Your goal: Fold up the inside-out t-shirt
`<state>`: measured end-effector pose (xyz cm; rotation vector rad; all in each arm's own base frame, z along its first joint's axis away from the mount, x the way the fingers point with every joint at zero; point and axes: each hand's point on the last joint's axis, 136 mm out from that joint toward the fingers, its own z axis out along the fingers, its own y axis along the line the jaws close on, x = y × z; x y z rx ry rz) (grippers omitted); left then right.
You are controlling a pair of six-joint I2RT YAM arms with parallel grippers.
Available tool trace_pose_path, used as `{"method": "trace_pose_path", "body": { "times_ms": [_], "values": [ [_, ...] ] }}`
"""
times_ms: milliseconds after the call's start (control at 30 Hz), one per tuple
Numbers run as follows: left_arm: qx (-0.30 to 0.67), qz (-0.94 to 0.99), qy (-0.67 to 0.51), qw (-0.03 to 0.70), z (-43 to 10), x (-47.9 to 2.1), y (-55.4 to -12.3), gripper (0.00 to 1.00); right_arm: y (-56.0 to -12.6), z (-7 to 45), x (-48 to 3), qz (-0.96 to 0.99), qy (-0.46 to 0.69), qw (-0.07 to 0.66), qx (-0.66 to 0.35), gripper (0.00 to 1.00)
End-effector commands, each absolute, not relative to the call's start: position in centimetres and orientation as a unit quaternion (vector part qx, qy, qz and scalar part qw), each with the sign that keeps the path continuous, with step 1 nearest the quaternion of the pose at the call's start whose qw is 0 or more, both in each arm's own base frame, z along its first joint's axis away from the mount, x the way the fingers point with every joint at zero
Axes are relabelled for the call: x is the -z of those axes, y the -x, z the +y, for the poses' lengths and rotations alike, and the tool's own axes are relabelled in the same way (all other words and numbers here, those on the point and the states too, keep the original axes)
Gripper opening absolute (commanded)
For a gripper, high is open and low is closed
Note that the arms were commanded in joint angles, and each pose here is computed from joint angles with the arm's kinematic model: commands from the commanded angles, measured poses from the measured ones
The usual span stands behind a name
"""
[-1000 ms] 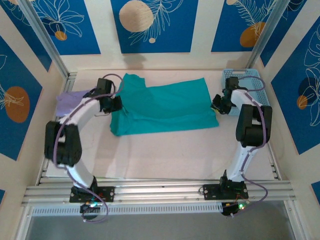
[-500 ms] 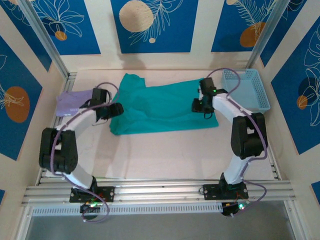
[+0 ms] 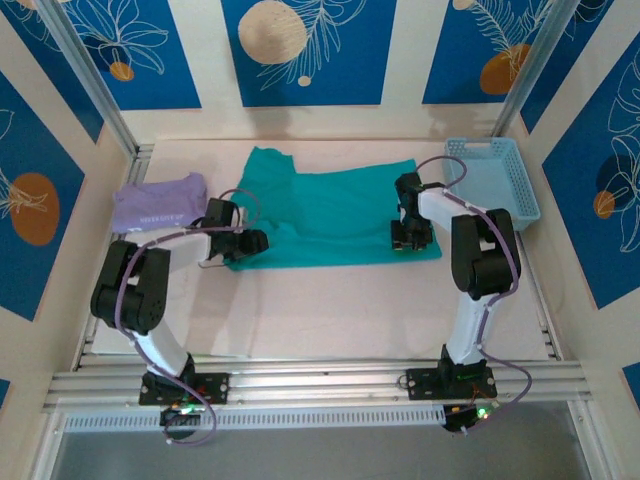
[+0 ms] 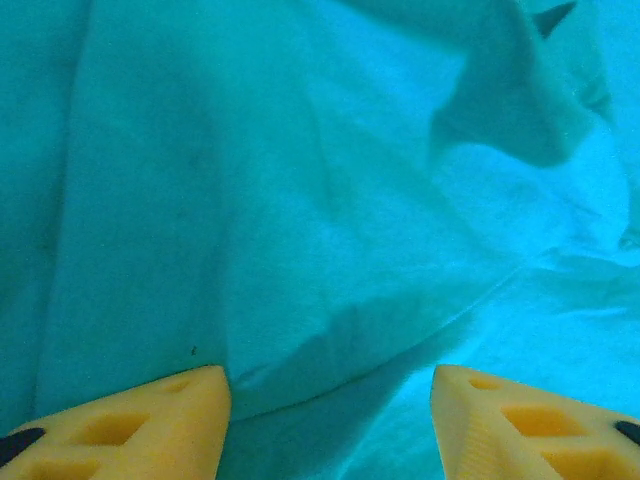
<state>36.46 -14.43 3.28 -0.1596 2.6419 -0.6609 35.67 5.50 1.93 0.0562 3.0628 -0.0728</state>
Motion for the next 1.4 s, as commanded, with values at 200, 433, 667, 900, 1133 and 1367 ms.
{"method": "trace_pose_path", "body": {
  "times_ms": [200,433,667,900,1133,1367],
  "values": [
    [0.248,0.948,0.040,0.194,-14.5,-4.9,-30.0,0.58,-31.7,7.3,-7.9,0.993,0.003,0.121,-0.013,0.42],
    [0.240,0.943,0.058,0.225,-13.6,-5.7,-32.3,0.58,-35.0,26.3,-13.0,0.918,0.167,0.214,-0.288,0.49],
    [0.236,0.943,0.061,0.226,-13.4,-5.2,-32.3,0.58,-37.9,35.4,-9.6,0.919,0.185,0.148,-0.315,0.47],
    [0.231,0.947,0.060,0.215,-13.3,-3.7,-31.9,0.58,-39.3,37.8,-5.8,0.938,0.181,0.103,-0.278,0.40],
    [0.236,0.948,0.059,0.208,-13.5,-2.9,-31.8,0.58,-39.6,37.6,-4.8,0.949,0.178,0.088,-0.246,0.40],
    [0.233,0.948,0.057,0.209,-13.3,-2.8,-31.7,0.58,-39.6,38.1,-4.3,0.952,0.190,0.075,-0.229,0.39]
  ]
}}
